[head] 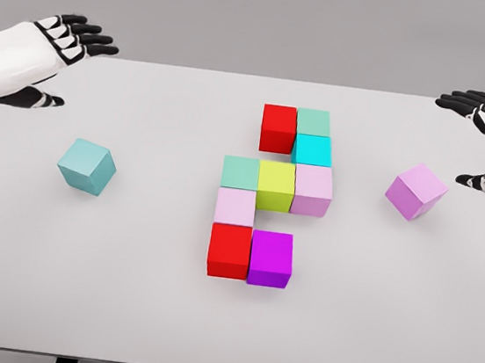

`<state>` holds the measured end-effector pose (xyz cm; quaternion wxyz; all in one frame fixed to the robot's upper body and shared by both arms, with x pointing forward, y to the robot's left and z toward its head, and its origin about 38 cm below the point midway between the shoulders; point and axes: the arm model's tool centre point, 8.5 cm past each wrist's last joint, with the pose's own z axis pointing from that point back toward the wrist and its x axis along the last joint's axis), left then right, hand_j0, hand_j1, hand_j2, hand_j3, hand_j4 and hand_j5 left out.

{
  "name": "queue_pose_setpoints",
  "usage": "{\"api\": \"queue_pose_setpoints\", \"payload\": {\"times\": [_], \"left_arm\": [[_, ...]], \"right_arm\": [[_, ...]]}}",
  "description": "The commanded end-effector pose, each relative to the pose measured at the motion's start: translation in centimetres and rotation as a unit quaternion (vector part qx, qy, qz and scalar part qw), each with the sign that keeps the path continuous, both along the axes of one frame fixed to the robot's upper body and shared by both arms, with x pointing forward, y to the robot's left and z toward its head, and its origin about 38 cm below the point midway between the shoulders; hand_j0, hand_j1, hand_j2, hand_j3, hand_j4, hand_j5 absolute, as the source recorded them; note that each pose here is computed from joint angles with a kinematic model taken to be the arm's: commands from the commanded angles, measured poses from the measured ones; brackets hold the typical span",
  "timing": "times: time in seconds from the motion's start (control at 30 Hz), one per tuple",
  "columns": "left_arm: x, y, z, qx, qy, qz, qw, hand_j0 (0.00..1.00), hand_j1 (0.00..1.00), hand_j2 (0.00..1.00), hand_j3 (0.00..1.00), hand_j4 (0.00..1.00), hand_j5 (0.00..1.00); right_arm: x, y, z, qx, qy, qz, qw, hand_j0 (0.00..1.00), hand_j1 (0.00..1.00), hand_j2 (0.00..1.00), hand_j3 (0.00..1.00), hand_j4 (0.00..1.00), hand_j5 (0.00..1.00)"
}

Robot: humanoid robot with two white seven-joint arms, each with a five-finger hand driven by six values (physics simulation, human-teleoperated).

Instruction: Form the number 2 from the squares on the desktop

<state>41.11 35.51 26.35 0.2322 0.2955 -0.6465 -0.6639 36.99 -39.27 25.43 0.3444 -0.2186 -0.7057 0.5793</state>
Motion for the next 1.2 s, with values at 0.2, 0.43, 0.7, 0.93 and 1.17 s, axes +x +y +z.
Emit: {"api": "queue_pose_setpoints", "payload": {"times": [0.2, 0.43, 0.7, 0.93, 1.17], "left_arm": [[0.5, 1.7, -1.9, 0.019, 0.026, 0.026, 0.9992, 1.00, 1.00, 1.00, 1.00, 1.00, 1.00], [0.4, 2.6, -2.5, 0.085, 0.030, 0.032, 0.9954, 1.00, 1.00, 1.00, 1.00, 1.00, 1.00], [0.0, 3.5, -2.7, 0.164, 0.043, 0.039, 0.9847, 1.00, 1.00, 1.00, 1.00, 1.00, 1.00], [1.8, 1.1, -1.9, 0.223, 0.035, 0.004, 0.9743, 1.00, 1.00, 1.00, 1.00, 1.00, 1.00], [1.8, 0.7, -2.8, 0.267, 0.057, -0.016, 0.9620, 1.00, 1.00, 1.00, 1.00, 1.00, 1.00]], "right_arm": [[0.0, -0.6, 0.4, -0.012, -0.002, -0.006, 0.9999, 1.00, 1.00, 1.00, 1.00, 1.00, 1.00], [-0.9, 2.8, 5.0, -0.193, -0.032, 0.052, 0.9793, 1.00, 1.00, 1.00, 1.00, 1.00, 1.00], [0.1, 2.6, 6.0, -0.268, 0.002, 0.057, 0.9618, 1.00, 1.00, 1.00, 1.00, 1.00, 1.00], [2.6, 3.2, 3.5, -0.317, 0.070, 0.090, 0.9417, 1.00, 1.00, 1.00, 1.00, 1.00, 1.00], [4.6, 2.7, 4.2, -0.289, 0.130, 0.097, 0.9437, 1.00, 1.00, 1.00, 1.00, 1.00, 1.00]]}}
